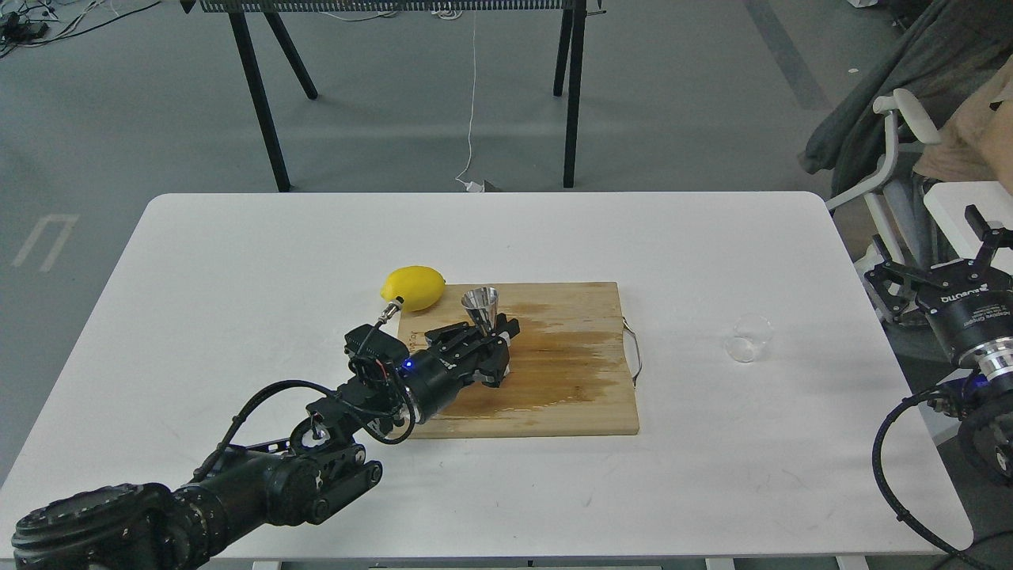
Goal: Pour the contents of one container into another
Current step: 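Lower the jigger upright onto the cutting board with the left hand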
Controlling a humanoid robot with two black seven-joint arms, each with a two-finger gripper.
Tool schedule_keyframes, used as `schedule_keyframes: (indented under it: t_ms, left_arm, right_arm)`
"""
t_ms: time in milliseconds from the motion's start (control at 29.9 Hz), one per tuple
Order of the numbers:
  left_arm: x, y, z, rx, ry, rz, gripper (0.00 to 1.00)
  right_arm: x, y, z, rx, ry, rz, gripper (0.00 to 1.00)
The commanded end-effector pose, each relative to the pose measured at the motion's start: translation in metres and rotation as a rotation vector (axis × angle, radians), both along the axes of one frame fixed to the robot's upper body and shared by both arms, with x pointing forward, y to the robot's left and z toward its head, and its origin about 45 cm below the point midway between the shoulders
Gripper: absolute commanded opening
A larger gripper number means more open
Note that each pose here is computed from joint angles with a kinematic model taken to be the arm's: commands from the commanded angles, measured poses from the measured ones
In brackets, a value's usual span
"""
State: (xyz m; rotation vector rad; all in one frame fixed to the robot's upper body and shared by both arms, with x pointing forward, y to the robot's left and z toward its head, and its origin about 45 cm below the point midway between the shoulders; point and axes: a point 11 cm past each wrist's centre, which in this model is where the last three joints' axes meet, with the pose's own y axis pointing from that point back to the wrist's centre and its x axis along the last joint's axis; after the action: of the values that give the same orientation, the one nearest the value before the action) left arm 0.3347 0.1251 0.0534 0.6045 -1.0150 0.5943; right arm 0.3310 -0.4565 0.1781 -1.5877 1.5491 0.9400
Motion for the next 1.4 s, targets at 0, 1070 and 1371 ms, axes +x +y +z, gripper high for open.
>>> schedule_keyframes:
  t_ms: [0, 1070, 1371]
  left_arm:
    - [0.000, 0.000, 0.000, 0.000, 0.000, 0.001, 0.25]
    - [-0.007, -0.010, 0.002, -0.029, 0.005, -0.024, 0.92]
    - [-0.018, -0.008, -0.008, -0.028, 0.033, -0.017, 0.92]
  right_arm:
    - [0.000, -0.001, 0.001, -0.001, -0.001, -0.001, 0.99]
    - [0.000, -0.001, 0.001, -0.001, -0.001, -0.001, 0.99]
    - [0.000, -0.001, 0.001, -0.001, -0.001, -0.001, 0.99]
